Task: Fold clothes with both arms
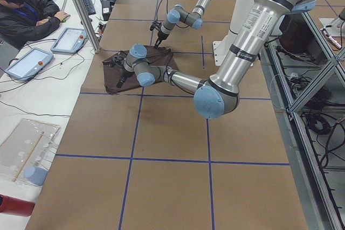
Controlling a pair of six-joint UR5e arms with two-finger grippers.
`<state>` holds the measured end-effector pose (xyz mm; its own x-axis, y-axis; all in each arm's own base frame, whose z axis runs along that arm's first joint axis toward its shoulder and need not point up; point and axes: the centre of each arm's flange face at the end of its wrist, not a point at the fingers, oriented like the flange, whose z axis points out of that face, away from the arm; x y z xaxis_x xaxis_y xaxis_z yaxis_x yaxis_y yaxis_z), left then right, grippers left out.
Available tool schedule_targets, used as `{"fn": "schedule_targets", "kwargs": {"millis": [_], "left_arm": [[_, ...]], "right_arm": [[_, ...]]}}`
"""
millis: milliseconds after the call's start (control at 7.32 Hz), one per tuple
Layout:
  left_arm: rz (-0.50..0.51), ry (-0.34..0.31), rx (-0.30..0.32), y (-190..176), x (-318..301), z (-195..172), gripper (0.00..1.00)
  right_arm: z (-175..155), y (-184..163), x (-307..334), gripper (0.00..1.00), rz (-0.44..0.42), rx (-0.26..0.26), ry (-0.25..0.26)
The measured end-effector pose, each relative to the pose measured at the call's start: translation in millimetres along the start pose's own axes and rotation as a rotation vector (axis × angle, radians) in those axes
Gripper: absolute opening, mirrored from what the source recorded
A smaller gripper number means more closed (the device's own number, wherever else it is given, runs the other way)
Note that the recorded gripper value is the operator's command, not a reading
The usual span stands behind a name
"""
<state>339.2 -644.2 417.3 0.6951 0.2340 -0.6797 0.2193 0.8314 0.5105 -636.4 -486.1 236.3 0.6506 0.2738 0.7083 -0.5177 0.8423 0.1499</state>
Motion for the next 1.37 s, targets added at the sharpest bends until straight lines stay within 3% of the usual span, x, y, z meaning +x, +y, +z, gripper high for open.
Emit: {"fn": "schedule_targets", "kwargs": {"millis": [410,683,1093,1230,1366], "left_arm": [[0.000,0.009,0.006,-2.0,4.5,-3.0,1.00],[-0.008,0.019,0.011,-2.4,10.6,-6.3,1.00],[-0.033,0.027,0.014,-2.9,14.8,-9.3,1.00],[-0.037,0.028,0.015,-2.9,15.3,-9.6,1.00],[-0.040,0.029,0.015,-3.2,15.9,-10.2,1.00]], "right_arm": [[-41.9,15.1,51.5,0.00,-0.020,-0.001,0.001],[-81.6,70.9,111.9,0.00,-0.085,0.008,-0.024],[-114.0,132.8,176.5,0.00,-0.132,0.010,-0.041],[-121.4,146.4,191.7,0.99,-0.139,0.008,-0.044],[-126.2,156.5,199.0,1.00,-0.144,0.005,-0.048]]}}
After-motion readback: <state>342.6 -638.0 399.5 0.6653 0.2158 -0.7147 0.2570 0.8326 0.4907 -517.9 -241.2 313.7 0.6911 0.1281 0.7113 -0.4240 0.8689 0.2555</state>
